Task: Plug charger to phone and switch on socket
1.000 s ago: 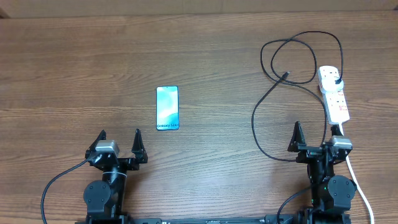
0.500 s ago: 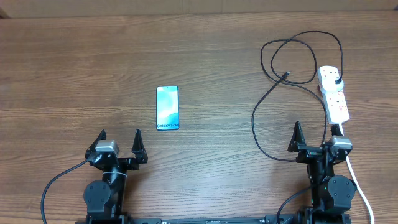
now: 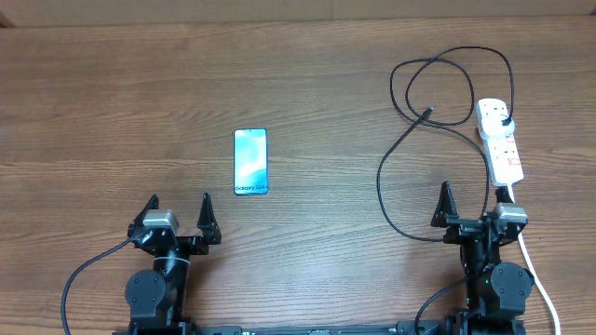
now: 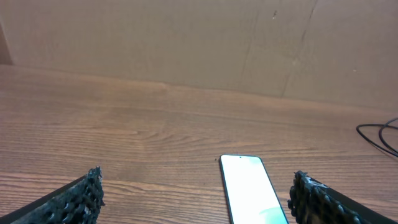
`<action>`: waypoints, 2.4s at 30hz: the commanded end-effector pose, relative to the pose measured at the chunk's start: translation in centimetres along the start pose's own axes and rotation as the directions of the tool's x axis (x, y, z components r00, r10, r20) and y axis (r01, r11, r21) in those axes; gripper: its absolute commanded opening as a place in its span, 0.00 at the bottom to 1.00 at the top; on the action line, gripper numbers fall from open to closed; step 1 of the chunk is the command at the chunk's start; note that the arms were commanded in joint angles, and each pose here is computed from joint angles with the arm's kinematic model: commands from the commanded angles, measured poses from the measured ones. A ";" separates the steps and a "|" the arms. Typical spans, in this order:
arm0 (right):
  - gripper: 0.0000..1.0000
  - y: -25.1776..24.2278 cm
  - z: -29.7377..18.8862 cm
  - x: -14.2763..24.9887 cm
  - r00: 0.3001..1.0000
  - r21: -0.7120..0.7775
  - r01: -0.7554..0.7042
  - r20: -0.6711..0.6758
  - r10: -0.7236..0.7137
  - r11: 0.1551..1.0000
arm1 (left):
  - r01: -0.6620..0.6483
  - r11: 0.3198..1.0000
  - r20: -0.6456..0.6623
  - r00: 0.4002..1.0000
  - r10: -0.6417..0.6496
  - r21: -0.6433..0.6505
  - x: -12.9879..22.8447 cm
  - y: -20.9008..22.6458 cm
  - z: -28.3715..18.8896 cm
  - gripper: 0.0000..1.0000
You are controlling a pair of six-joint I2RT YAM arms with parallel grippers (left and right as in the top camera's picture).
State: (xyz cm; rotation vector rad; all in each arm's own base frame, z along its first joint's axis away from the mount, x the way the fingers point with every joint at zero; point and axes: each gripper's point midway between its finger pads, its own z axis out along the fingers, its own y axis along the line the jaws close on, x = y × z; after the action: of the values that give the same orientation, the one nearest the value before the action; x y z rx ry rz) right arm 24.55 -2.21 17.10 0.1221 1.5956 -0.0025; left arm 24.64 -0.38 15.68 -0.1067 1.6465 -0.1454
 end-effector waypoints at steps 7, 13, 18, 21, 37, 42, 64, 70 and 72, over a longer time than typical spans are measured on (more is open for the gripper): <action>1.00 -0.1 0.0 0.1 1.000 0.006 0.001 0.007 -0.001 1.000 | -0.015 1.000 0.001 1.000 0.015 0.005 0.1 -0.1 0.0 1.00; 1.00 -0.1 0.0 0.1 1.000 0.006 0.001 0.007 -0.001 1.000 | -0.015 1.000 0.001 1.000 0.015 0.005 0.1 -0.1 0.0 1.00; 1.00 -0.1 0.0 0.1 1.000 0.006 0.001 0.007 -0.001 1.000 | -0.015 1.000 0.001 1.000 0.015 0.006 0.1 -0.1 0.0 1.00; 1.00 -0.1 0.0 0.1 1.000 0.006 0.001 0.007 -0.001 1.000 | -0.015 1.000 0.001 1.000 0.015 0.006 0.1 -0.1 0.0 1.00; 1.00 -0.1 0.0 0.1 1.000 0.006 0.001 0.007 -0.001 1.000 | -0.015 1.000 0.001 1.000 0.015 0.006 0.1 -0.1 0.0 1.00; 1.00 -0.1 0.0 0.1 1.000 0.006 0.001 0.007 -0.001 1.000 | -0.015 1.000 0.001 1.000 0.015 0.002 0.1 -0.1 0.0 1.00; 1.00 -0.1 0.0 0.1 1.000 0.006 0.001 0.007 -0.001 1.000 | -0.155 0.984 0.096 0.982 0.163 -0.082 -2.5 1.0 -0.2 1.00; 1.00 -0.1 0.0 0.1 1.000 0.006 0.001 0.007 -0.001 1.000 | -0.126 0.986 0.176 0.974 0.144 -0.106 -4.4 1.2 -0.5 1.00; 1.00 -0.1 0.0 0.1 1.000 0.006 0.001 0.007 -0.001 1.000 | -0.055 0.989 0.186 0.979 0.080 -0.138 -4.5 1.9 -0.6 0.99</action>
State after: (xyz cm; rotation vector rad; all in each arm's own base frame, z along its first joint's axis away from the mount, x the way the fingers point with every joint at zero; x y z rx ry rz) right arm 24.55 -2.21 17.10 0.1224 1.5956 -0.0022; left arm 24.59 1.13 19.76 -0.0644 1.4804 0.0231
